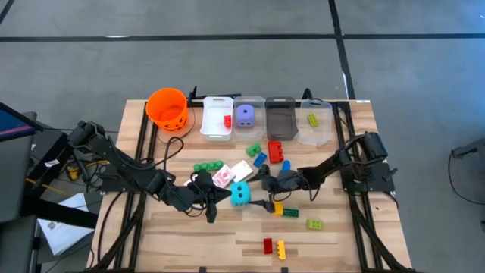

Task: Pick & Place Toys
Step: Put the blue dice into the left transparent bin

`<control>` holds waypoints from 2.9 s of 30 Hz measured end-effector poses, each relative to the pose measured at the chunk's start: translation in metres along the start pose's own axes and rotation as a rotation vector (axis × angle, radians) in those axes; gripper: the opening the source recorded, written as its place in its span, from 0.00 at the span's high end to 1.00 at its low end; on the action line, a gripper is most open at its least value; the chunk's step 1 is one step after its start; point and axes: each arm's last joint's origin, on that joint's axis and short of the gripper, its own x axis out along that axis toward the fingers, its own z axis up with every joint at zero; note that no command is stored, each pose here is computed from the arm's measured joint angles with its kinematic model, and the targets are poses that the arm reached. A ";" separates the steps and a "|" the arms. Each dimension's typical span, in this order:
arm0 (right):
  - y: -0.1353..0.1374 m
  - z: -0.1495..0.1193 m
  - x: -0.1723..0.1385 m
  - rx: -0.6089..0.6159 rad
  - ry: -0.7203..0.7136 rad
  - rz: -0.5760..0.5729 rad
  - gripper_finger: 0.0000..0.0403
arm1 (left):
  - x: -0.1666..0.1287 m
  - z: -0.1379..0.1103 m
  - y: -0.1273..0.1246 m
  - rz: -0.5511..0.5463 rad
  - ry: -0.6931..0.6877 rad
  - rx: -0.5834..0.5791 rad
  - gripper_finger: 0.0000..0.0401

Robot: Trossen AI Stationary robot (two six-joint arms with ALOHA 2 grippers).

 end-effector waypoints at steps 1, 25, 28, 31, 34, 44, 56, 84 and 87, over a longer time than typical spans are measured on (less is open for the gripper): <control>0.000 0.002 0.002 0.000 0.014 0.005 0.01 | 0.000 0.000 0.000 0.000 0.000 0.000 1.00; 0.005 0.007 0.010 0.008 0.094 0.141 0.20 | 0.000 0.000 0.000 0.000 -0.001 -0.001 1.00; 0.006 0.007 0.010 0.012 0.090 0.149 0.32 | 0.000 0.000 0.000 0.000 -0.001 -0.001 1.00; 0.006 0.007 0.010 0.012 0.084 0.163 0.40 | 0.000 0.000 0.000 0.000 -0.001 -0.001 1.00; 0.006 0.008 0.010 0.030 0.071 0.165 0.48 | 0.000 0.000 0.000 0.000 -0.001 -0.001 1.00; 0.000 0.014 0.011 0.105 0.018 0.151 0.51 | 0.000 -0.005 0.005 0.043 0.046 0.027 1.00; -0.007 0.017 0.011 0.121 -0.002 0.128 0.23 | 0.003 -0.029 0.020 0.161 0.263 -0.103 1.00; -0.008 0.014 0.011 0.121 0.029 0.102 0.20 | 0.025 -0.061 0.049 0.447 0.477 -0.249 1.00; -0.008 0.014 0.011 0.121 0.028 0.102 0.20 | 0.034 -0.059 0.053 0.450 0.458 -0.264 1.00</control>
